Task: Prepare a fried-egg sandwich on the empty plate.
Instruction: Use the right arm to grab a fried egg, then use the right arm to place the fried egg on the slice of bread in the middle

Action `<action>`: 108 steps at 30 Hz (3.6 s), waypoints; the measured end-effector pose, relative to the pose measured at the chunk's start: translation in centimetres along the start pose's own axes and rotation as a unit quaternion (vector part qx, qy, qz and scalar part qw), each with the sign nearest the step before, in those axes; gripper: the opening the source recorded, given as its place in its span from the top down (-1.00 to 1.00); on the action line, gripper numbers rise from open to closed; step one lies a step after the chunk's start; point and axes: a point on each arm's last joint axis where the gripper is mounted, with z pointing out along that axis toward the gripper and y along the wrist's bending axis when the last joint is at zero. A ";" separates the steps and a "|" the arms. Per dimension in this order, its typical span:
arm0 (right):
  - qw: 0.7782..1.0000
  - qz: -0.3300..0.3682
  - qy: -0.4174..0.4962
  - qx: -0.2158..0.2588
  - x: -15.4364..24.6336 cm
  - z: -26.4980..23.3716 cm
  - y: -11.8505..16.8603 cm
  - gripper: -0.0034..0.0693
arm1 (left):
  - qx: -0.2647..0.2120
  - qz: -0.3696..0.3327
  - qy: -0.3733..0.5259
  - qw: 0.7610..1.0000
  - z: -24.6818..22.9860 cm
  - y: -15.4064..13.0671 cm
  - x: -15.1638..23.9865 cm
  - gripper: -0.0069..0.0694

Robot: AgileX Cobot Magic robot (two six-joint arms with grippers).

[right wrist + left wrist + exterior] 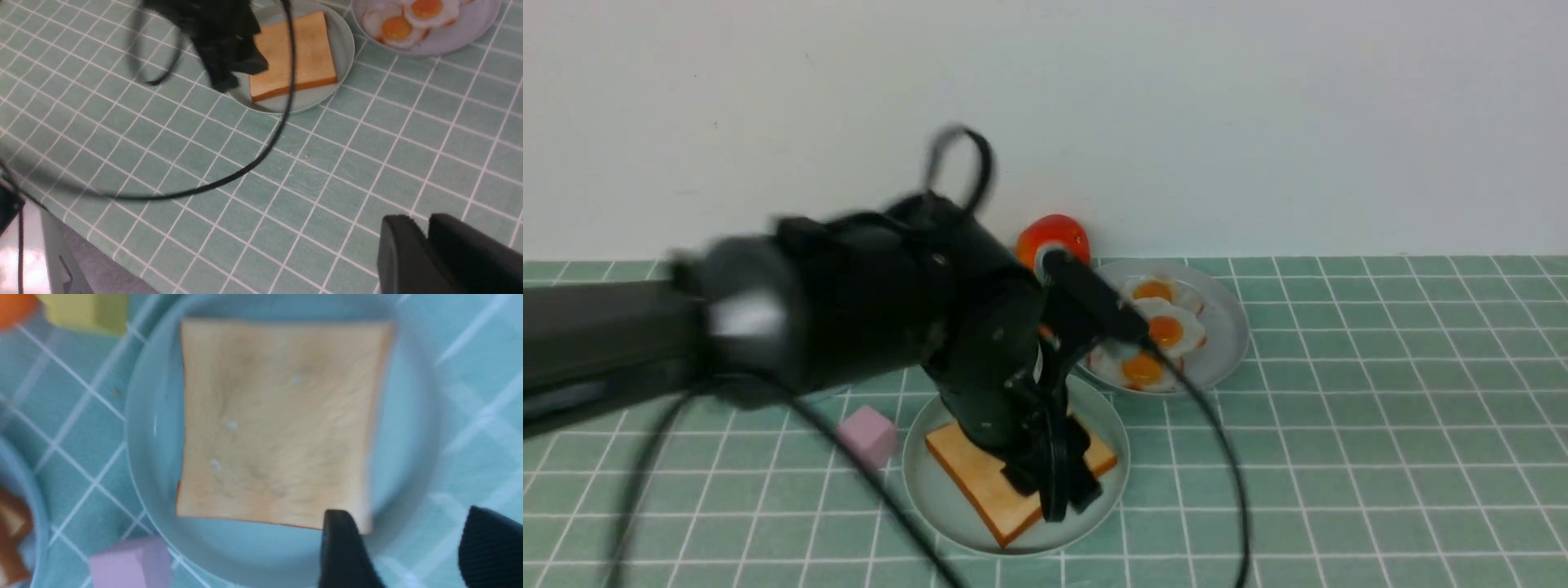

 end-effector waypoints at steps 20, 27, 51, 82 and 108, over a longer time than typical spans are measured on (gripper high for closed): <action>0.962 0.251 0.102 0.033 -6.6 22.5 -9.8 0.07 | 0.051 -0.139 -0.425 0.893 -21.4 -0.3 18.3 0.85; 0.935 0.346 0.082 0.022 -8.2 28.4 -16.6 0.02 | 0.062 -0.146 -0.463 0.872 -21.3 -0.5 19.2 0.85; 0.917 0.386 0.092 -0.025 -7.4 37.8 -21.6 -0.08 | 0.076 -0.137 -0.501 0.851 -20.6 -0.8 16.5 0.85; 0.923 0.379 0.061 -0.038 -8.3 38.1 -21.8 0.58 | 0.091 -0.164 -0.451 0.873 -19.7 -0.9 17.0 0.85; 0.937 0.227 0.189 -0.186 -7.9 33.7 -5.3 0.72 | 0.053 -0.147 -0.364 0.918 -18.3 -0.8 18.2 0.82</action>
